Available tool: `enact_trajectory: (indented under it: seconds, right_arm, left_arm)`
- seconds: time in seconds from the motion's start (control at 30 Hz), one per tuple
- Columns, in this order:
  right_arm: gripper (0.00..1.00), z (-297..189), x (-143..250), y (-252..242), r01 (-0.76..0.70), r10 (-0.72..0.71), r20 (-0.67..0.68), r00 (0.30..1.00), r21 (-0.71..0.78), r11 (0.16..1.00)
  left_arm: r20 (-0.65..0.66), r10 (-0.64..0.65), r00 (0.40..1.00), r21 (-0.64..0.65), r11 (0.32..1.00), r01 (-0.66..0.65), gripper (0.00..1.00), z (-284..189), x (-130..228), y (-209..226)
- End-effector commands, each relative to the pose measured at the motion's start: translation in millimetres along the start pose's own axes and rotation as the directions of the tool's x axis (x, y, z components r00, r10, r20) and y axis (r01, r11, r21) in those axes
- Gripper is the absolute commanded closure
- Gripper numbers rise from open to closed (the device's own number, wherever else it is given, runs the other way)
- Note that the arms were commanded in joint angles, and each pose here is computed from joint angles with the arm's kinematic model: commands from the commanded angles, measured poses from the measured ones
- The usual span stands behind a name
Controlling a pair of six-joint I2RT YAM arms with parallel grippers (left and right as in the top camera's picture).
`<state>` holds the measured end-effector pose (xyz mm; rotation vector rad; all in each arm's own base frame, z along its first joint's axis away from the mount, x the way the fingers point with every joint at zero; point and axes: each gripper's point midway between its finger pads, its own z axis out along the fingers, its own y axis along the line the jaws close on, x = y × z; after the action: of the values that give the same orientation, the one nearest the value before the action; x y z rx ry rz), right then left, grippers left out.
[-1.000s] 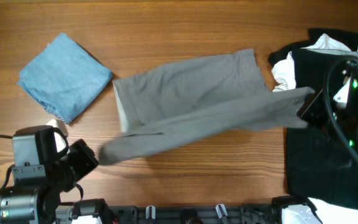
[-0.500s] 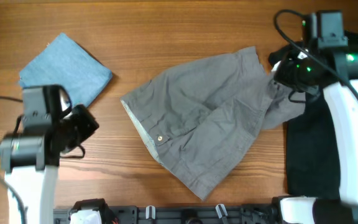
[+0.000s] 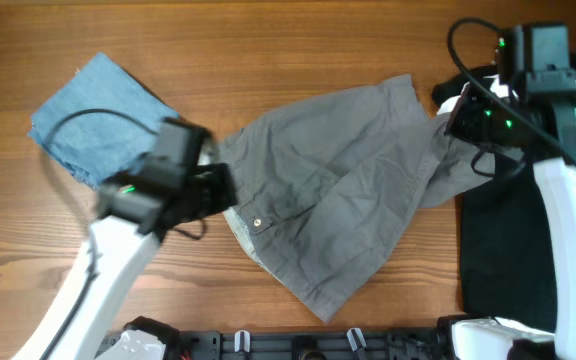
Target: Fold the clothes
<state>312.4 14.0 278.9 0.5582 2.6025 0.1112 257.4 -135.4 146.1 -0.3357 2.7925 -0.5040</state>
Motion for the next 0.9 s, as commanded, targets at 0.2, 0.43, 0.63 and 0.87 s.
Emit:
enact_trajectory:
  seconds: [0.2, 0.43, 0.63, 0.87]
  right_arm:
    - [0.96, -34.4, 7.7, 17.7, 0.009, -0.004, 0.030, 1.000, -0.161, 0.987]
    - [0.96, -21.7, 6.3, 19.4, 0.001, -0.002, -0.002, 1.000, -0.146, 0.989]
    - [0.96, -6.6, 0.5, 26.1, 0.000, -0.003, -0.023, 1.000, -0.151, 0.988]
    - [0.96, 5.2, 2.7, 37.7, -0.086, 0.070, -0.091, 0.993, -0.187, 0.979]
  left_arm:
    - [-0.089, -0.117, 0.989, -0.181, 0.979, 0.099, 0.96, 136.9, -3.2, 32.6]
    - [-0.060, -0.298, 0.953, -0.251, 0.928, 0.275, 0.96, 191.6, -24.2, 89.0]
    - [0.102, -0.334, 0.937, -0.111, 0.932, 0.345, 0.96, 206.2, -98.4, 110.7]
    - [0.152, -0.182, 0.972, -0.006, 0.983, 0.185, 0.96, 164.7, -181.4, 71.7]
